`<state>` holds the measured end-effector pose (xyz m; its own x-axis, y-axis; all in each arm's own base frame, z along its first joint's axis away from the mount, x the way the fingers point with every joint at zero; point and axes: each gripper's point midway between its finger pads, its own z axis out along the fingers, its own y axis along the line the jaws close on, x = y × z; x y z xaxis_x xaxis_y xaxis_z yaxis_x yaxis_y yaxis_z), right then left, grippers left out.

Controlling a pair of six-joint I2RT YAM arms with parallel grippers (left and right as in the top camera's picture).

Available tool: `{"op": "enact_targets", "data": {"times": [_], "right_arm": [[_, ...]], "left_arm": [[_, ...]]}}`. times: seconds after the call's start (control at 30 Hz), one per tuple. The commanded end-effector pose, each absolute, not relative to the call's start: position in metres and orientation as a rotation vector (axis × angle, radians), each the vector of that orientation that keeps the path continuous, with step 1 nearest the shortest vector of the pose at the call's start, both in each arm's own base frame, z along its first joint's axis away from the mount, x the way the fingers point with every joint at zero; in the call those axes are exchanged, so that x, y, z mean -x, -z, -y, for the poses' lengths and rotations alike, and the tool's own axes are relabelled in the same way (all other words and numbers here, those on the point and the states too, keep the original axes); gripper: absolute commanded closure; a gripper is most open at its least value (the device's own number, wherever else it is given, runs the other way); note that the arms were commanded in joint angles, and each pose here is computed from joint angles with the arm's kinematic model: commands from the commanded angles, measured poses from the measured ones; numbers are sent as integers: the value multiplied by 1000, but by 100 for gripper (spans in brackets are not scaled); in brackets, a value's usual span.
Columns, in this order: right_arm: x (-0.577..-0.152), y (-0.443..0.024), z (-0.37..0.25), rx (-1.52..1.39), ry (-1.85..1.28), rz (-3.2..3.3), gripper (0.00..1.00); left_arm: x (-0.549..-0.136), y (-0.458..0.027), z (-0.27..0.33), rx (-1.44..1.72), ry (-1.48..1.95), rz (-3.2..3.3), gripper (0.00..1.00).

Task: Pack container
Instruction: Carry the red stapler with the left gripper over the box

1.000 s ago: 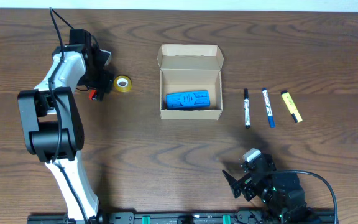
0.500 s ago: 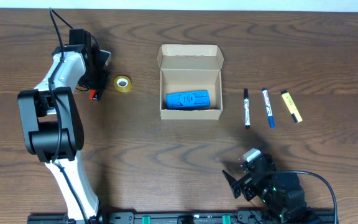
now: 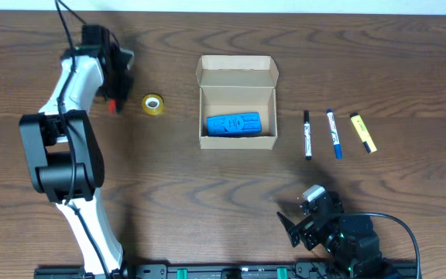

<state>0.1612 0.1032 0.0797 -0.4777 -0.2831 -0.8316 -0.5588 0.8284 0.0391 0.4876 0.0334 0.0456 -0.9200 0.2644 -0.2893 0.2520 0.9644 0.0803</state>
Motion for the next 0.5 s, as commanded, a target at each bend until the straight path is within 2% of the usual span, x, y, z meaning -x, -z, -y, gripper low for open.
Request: {"op": "enact_targets", "data": {"times": [0.0,0.2,0.33,0.47], "right_arm": [[-160,-76,-104,641,-378,-2091,1],[-160,-76,-104,640,-378,-2091,1],[-160,-76,-104,641,-378,-2091,1],[-160,-76,-104,641,-378,-2091,1]], "left_arm": [[-517,-156,-19,-402,-71,-2545,94],[-507,-232,58,-715,30,-2298,94],[-490,-246,124,-979,89,-2164,94],[-462,-239,194,-1297,117,-2022,94]]}}
